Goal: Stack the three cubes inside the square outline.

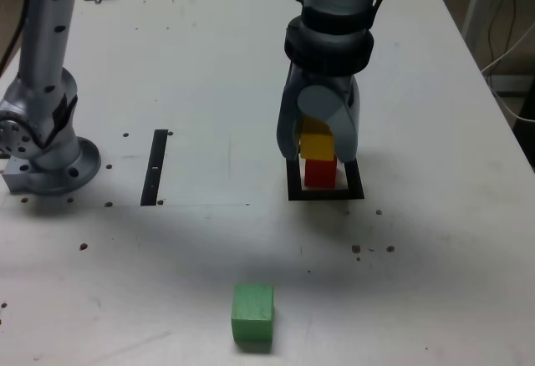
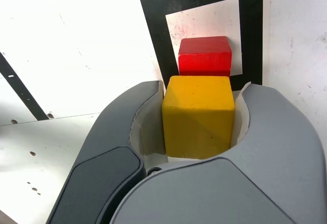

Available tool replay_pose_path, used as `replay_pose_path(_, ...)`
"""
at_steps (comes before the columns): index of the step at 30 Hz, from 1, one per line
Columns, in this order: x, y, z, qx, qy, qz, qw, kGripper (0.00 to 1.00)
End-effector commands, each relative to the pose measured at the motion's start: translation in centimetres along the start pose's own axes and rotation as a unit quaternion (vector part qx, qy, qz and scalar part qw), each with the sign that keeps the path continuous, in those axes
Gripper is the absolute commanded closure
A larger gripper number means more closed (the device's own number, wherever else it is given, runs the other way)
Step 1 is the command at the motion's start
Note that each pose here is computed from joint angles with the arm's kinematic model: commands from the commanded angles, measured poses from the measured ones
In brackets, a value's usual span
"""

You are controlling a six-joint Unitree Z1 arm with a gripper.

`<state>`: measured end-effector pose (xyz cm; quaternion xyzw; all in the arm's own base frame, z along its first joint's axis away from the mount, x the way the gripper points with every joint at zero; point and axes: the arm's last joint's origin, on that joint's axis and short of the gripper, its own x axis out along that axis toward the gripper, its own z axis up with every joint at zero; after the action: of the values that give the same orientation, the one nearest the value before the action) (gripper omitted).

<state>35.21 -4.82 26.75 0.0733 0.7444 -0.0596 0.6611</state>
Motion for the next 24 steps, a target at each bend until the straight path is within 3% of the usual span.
replay_pose_path(1, 0.5, 0.0, 0.1, -0.003, 0.004, 0.0, 1.0, 0.81)
replay_pose_path(13, 1.3, 0.2, 0.5, -0.005, 0.008, 0.002, 1.0, 0.68)
replay_pose_path(24, 1.7, 0.4, 0.4, -0.008, 0.01, 0.005, 0.9999, 0.18)
